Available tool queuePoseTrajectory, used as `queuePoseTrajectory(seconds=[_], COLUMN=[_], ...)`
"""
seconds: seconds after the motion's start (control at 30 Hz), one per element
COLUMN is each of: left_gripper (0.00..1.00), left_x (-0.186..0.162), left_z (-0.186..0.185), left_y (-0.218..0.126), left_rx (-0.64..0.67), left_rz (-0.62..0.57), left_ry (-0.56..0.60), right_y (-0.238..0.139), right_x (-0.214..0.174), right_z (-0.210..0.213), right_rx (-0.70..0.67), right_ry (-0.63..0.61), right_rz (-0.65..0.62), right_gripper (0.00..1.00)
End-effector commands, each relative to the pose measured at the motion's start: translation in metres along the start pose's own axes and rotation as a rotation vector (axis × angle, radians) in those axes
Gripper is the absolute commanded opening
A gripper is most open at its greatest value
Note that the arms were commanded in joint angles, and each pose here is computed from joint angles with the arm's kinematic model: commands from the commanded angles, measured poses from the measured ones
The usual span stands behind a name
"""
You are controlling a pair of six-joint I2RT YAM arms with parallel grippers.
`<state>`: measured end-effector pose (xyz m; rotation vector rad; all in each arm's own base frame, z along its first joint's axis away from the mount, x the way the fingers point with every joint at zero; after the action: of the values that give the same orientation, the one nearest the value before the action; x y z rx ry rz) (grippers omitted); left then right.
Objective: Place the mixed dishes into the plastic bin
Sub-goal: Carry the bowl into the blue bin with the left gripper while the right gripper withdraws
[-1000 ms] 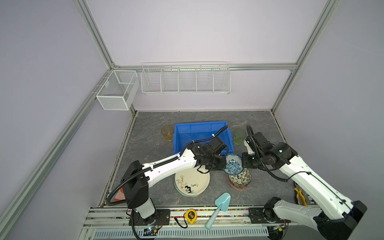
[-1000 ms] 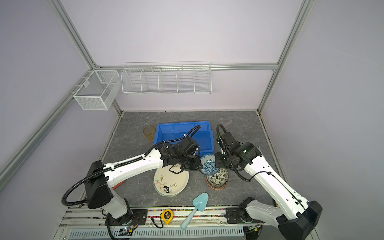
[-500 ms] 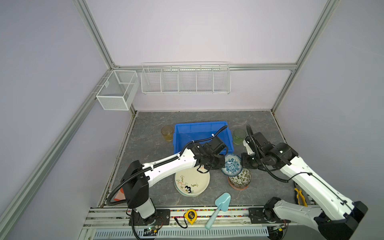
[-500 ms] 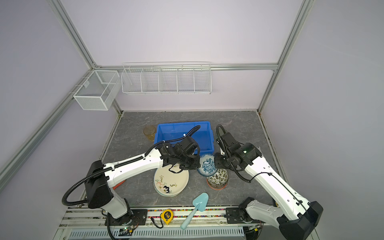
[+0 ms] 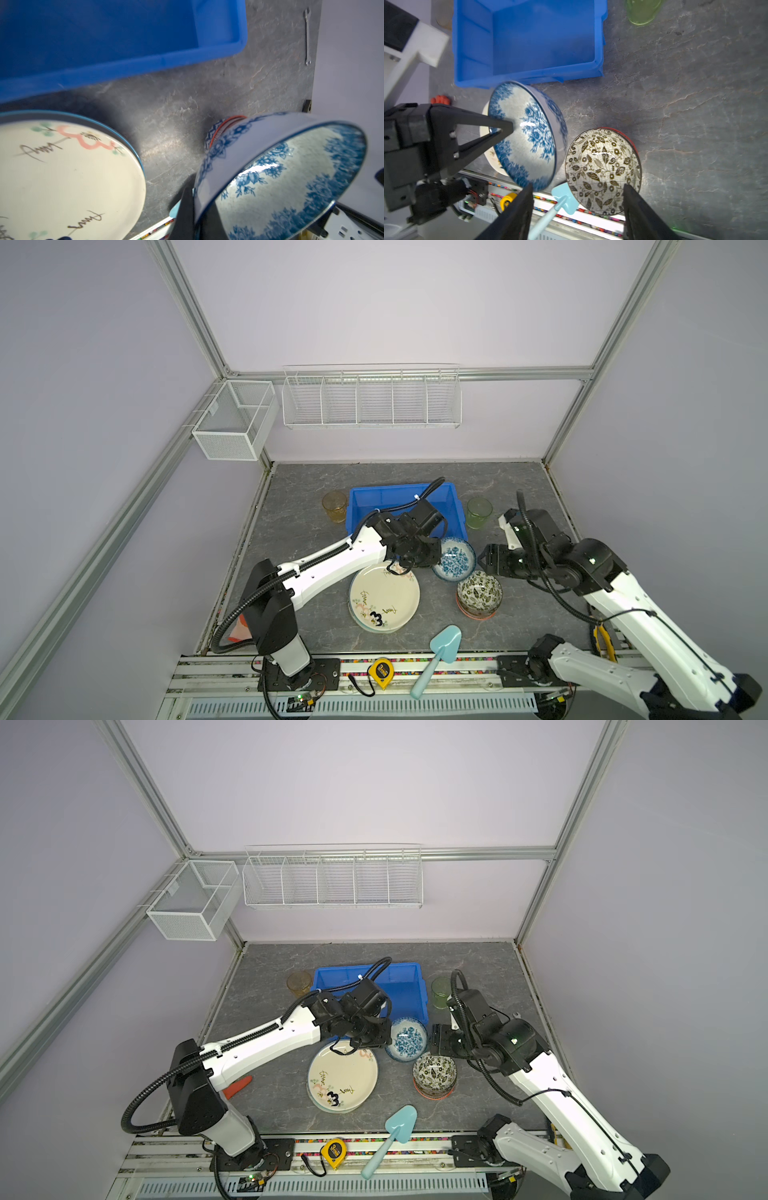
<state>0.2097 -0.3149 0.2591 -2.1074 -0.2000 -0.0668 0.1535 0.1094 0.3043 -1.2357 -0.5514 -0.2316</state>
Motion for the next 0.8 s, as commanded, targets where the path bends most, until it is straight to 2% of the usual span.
queuePoseTrajectory(seconds=[0.0,0.17,0.37,0.77], left_gripper=[0.0,0.0,0.0,0.0], left_x=[0.028,0.068,0.109,0.134], left_z=[-0.007,-0.007,-0.006,-0.01], left_y=[-0.023,-0.016,0.013,0.074], left_rx=[-0.019,0.044,0.109,0.199], left_rz=[-0.063,-0.073,-0.058,0.018], left_ry=[0.027,0.032,0.024,0.061], right_y=[-0.01,-0.013,-0.013,-0.021], right_x=[-0.007,-0.013,-0.018,-0.04], right_z=[-0.005,-0.008,-0.01,-0.023], right_rx=[-0.019,-0.02,-0.019,-0.046], right_ry=[0.028,0.044,0.048,0.116], right_rz=[-0.005,-0.017,-0.012,-0.043], right_gripper=[0.88,0.88,0.88,0.88])
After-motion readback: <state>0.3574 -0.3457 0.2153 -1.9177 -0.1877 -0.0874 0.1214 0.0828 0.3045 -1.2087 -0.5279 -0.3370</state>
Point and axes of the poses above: each gripper's point midway between its finger pads, its own y axis out along the fingers, its own z axis along the line the jaws close on, x = y × z, the point moved 8 cm from there along -y, back along the fingers, and after that the axes turned 14 degrees about -y, right-handed, at the moved point
